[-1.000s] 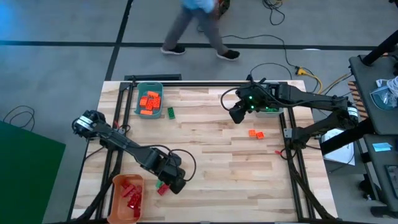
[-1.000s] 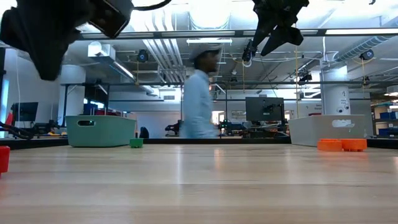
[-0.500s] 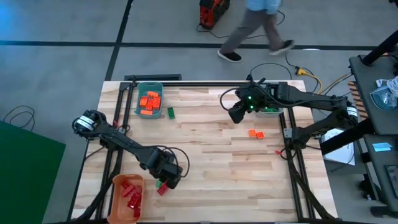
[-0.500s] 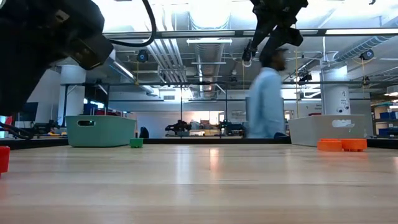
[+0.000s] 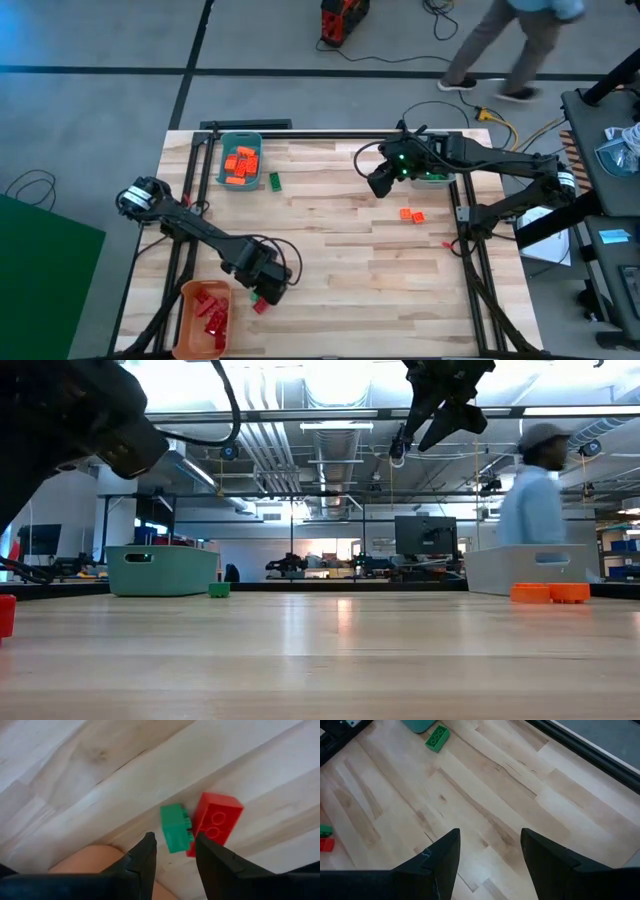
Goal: Sort blocks
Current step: Put the bottom green game piece into the gray bin
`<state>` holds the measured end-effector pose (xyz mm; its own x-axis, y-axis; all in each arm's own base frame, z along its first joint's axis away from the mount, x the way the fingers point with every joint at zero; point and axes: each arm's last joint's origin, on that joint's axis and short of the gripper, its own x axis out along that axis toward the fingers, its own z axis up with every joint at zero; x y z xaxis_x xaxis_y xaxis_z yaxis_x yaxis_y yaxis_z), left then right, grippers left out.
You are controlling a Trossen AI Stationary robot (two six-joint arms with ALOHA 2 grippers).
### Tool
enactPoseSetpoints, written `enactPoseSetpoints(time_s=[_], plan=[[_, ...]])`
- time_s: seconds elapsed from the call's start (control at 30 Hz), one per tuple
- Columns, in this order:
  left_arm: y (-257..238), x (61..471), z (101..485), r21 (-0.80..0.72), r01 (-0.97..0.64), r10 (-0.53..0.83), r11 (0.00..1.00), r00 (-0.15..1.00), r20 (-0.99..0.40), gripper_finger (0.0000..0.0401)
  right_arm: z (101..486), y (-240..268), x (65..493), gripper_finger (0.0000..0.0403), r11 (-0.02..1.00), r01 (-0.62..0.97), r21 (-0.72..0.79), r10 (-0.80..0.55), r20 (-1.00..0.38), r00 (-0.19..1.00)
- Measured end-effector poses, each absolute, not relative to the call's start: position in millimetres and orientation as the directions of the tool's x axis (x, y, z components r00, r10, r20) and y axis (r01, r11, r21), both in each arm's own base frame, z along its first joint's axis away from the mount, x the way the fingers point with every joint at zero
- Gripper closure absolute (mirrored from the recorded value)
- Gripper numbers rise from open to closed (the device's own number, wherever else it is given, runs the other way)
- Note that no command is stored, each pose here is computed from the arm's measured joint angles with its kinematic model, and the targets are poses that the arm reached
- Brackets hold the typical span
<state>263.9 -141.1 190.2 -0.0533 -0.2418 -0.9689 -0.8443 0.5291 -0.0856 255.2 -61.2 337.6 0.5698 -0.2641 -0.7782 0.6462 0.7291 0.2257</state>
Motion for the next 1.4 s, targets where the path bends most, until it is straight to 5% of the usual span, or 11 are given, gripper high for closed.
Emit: enactPoseSetpoints(time_s=[1.4], plan=[[-145,261,172,-0.106,-0.833,-0.257,0.543,-0.045,-0.965,0.0287,338,-61,255,0.0202,0.707,0.663,0.245,-0.265,-0.778,0.570]])
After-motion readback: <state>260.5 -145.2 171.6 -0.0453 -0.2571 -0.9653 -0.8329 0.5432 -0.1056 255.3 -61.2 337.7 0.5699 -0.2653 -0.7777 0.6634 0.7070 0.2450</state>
